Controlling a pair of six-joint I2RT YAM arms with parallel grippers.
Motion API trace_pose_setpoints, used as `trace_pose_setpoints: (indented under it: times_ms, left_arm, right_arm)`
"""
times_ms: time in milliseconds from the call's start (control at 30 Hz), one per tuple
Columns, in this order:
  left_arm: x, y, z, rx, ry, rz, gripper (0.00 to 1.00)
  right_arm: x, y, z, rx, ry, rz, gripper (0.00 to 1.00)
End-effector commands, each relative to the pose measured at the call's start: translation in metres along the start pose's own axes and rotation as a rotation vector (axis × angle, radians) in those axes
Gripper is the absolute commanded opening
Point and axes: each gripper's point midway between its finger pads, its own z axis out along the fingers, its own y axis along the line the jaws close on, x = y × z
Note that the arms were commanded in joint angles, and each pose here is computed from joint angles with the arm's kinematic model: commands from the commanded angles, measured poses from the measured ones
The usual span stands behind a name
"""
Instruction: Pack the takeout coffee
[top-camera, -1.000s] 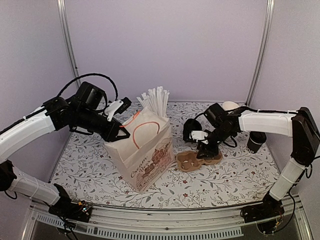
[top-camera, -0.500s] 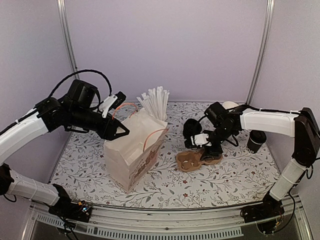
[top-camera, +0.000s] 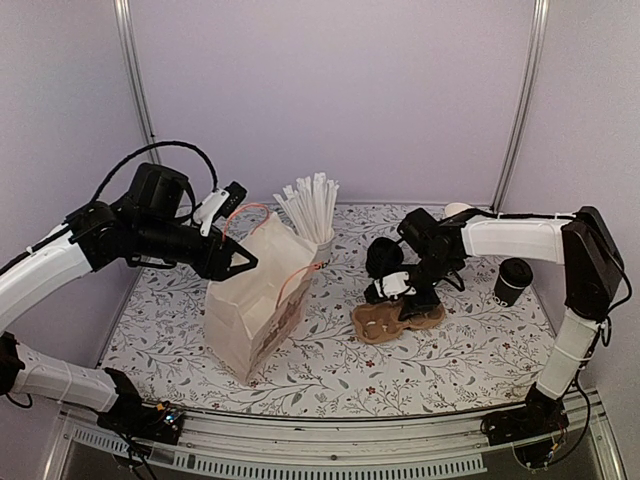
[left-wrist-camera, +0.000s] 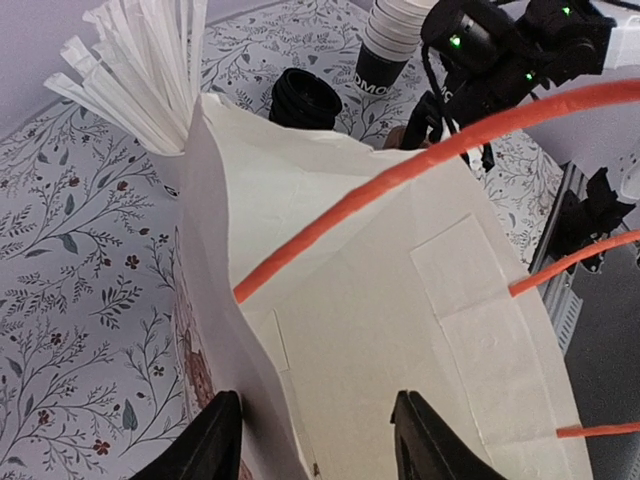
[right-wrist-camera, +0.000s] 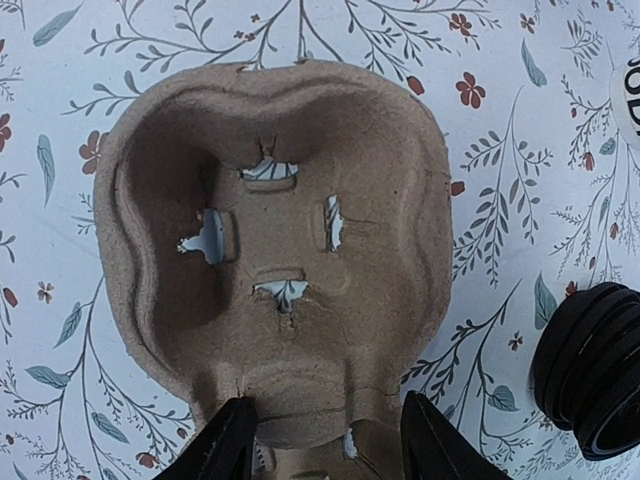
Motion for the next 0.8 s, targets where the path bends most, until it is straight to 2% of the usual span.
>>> trace_pose_setpoints:
  times_ms: [0,467,767]
  left_arm:
    - [0.0,0.012,0.005,-0.038,-0.004,-0.012,0.55]
    - [0.005,0.027,0.002,-0.075,-0.01,-0.033,0.56]
    - [0.0,0.025,-0.003,-0.06,-0.033,-0.031,0.57]
  right_arm:
    - [-0.006,0.006,0.006,-0.051,-0.009,-0.03,0.52]
    - [-0.003,0.027,0.016,-0.154,0.018,-0.001,0.51]
    - [-0.006,0.027,0.011,-0.178,0.017,0.061,0.39]
